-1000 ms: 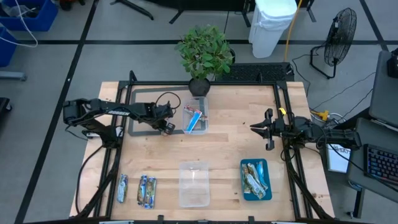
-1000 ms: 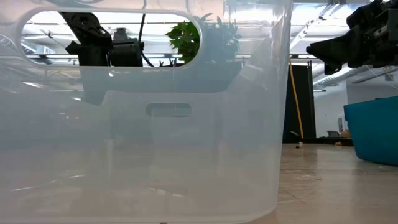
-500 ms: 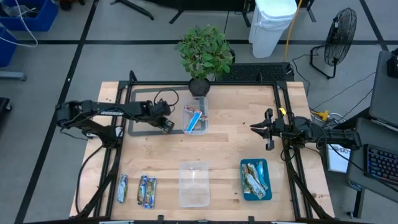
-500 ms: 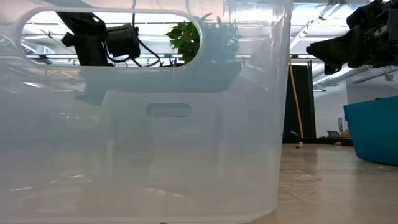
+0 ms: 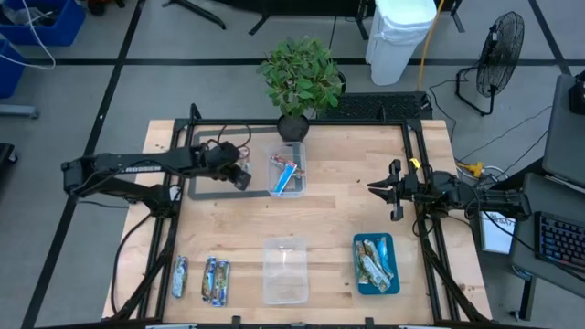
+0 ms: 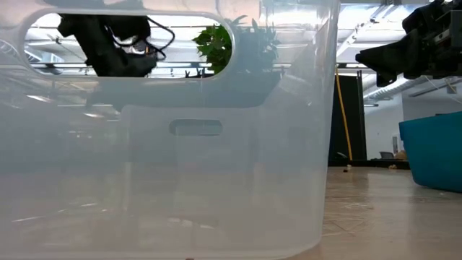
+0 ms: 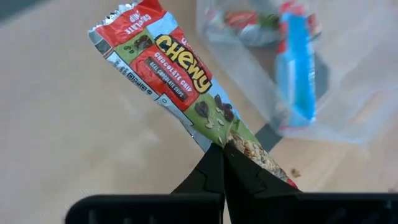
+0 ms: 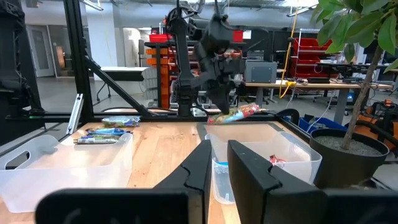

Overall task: Pick and place Granola Bars by type
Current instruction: Put the red granola bar into the top transparent bin

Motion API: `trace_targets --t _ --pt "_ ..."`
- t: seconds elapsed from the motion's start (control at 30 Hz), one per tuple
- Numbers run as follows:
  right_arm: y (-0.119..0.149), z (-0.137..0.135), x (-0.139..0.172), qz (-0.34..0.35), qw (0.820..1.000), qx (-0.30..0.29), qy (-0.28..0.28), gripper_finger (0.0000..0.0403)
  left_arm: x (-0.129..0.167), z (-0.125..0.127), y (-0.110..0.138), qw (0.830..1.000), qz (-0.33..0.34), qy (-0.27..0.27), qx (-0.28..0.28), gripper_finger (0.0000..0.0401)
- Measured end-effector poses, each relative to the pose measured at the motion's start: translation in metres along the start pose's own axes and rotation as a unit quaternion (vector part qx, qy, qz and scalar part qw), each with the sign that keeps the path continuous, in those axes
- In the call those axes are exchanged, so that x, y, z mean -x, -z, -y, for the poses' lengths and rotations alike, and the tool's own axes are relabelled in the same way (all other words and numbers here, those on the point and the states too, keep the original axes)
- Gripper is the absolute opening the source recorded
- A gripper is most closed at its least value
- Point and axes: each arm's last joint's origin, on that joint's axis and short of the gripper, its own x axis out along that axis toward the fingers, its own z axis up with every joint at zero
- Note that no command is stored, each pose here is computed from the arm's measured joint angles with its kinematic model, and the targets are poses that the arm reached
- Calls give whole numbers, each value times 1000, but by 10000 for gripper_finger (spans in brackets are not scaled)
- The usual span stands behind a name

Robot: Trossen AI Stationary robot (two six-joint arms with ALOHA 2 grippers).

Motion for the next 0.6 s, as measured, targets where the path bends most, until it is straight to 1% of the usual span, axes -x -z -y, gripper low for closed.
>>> trace_targets --t 0.17,0.23,0.4,0.5,0.6 --pt "0 0 0 0 1000 0 0 45 15 3 -7 995 58 40 -68 1" --pt "0 0 0 0 1000 0 0 43 21 5 -11 991 86 56 -91 2" --pt "0 0 0 0 1000 0 0 45 29 9 -18 976 138 75 -153 2" --pt "0 0 0 0 1000 0 0 45 32 17 -21 956 172 98 -219 1" --pt "0 0 0 0 1000 0 0 43 34 27 -25 926 207 143 -283 1"
